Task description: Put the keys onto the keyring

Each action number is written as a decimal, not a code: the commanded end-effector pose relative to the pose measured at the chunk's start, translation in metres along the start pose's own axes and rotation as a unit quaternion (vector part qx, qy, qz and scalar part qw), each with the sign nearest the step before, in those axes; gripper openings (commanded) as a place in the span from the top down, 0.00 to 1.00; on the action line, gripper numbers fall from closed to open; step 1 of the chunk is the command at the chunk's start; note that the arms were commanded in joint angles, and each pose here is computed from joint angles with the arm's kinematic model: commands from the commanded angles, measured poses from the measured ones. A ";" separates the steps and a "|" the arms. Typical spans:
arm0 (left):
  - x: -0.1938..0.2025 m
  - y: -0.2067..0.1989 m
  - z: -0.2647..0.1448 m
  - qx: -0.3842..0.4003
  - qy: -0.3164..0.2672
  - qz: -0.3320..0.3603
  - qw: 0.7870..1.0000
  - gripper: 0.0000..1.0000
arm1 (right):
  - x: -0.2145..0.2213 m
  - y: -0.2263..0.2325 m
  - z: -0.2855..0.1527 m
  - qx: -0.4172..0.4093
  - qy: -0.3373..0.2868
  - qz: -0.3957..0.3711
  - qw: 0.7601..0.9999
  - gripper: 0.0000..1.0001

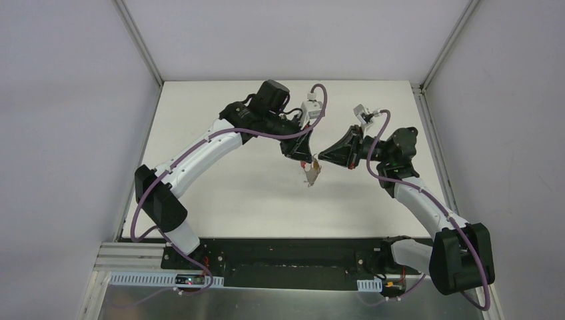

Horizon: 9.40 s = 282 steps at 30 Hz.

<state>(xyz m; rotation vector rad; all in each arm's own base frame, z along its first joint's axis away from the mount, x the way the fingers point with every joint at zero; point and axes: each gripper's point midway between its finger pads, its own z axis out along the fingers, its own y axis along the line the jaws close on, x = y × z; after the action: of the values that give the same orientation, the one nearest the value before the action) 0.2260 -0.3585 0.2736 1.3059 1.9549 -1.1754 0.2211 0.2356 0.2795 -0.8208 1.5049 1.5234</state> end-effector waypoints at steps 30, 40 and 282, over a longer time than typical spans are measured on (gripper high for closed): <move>-0.011 -0.018 -0.008 0.043 -0.018 -0.014 0.999 1.00 | -0.008 0.002 -0.005 0.000 -0.011 -0.043 0.999 1.00; -0.016 -0.018 -0.017 0.036 -0.029 -0.006 0.999 1.00 | -0.005 0.001 -0.005 0.001 -0.006 -0.046 0.999 1.00; -0.002 -0.020 0.013 0.109 0.008 -0.119 0.987 0.98 | -0.007 0.011 -0.010 -0.014 -0.008 -0.065 0.998 1.00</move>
<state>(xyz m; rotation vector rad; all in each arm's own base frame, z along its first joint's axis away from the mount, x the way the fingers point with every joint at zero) 0.2118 -0.3709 0.2664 1.1858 2.1160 -1.5204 0.2148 0.2280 0.2773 -0.8623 1.4742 1.5093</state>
